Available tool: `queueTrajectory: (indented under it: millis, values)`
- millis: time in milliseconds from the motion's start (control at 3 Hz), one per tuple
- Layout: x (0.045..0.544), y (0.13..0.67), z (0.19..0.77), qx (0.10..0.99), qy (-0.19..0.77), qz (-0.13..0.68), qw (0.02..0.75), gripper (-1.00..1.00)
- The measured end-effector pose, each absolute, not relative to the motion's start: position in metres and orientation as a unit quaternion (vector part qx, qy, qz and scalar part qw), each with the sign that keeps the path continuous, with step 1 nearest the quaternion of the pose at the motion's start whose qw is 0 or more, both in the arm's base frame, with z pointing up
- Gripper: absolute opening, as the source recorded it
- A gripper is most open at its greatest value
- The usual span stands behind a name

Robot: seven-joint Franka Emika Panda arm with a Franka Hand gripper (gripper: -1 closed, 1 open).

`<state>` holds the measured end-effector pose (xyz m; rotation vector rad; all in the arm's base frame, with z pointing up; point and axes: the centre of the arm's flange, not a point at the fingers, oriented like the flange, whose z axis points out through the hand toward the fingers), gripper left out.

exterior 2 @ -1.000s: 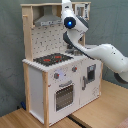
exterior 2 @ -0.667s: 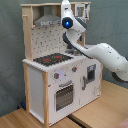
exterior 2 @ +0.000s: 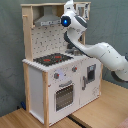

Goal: Play with the kitchen

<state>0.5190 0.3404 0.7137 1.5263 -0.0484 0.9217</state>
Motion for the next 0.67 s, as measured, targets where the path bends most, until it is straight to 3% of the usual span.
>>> queueTrajectory:
  millis: [667]
  values:
    - [0.502, 0.329, 0.715, 0.651, -0.078, 0.338, 0.675, -1.0]
